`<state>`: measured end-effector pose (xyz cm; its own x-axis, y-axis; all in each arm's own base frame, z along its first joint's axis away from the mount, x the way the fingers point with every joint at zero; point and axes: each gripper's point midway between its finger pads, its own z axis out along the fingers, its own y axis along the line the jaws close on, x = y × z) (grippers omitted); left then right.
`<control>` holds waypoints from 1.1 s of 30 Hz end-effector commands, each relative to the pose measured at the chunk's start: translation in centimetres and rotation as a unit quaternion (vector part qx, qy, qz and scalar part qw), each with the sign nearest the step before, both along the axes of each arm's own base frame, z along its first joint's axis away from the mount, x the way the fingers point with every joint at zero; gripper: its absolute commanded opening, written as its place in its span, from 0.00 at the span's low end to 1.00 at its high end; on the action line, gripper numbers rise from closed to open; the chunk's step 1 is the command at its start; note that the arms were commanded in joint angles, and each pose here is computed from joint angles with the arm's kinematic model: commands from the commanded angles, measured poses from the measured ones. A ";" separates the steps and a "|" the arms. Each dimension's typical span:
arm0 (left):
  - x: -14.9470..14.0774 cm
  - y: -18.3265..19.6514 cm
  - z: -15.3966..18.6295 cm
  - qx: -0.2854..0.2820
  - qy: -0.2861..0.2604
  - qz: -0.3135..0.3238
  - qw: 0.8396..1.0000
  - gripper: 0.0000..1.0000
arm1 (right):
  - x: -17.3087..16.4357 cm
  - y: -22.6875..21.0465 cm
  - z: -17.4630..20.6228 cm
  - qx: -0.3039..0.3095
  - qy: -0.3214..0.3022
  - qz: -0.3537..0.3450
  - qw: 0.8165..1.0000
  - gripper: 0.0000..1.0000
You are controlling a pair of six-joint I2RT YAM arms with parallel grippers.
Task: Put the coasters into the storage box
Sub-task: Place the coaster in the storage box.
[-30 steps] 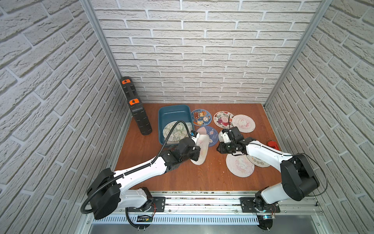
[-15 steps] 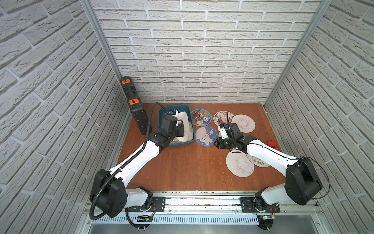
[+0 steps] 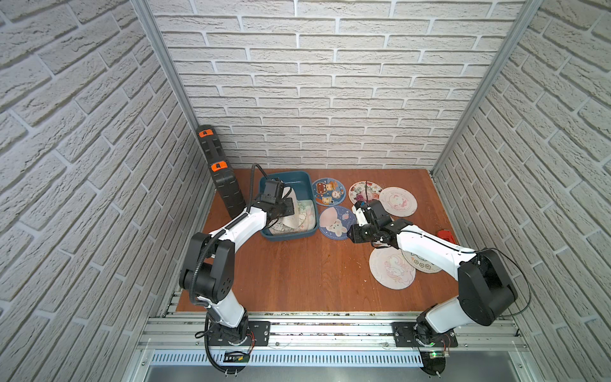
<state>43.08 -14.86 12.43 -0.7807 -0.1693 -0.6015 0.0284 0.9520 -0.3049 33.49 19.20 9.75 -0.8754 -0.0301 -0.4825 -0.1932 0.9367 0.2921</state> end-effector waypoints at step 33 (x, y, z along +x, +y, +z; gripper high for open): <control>0.0 4.5 0.3 0.248 0.032 0.058 0.966 0.98 | 1.6 1.2 0.0 -0.005 -0.012 0.010 1.000 0.35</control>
<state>42.84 -11.03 8.43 -0.8600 -0.0023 -0.5102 -0.0731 0.9902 0.1188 34.13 19.66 8.44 -0.8861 -0.0533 -0.4604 -0.1986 0.9412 0.2733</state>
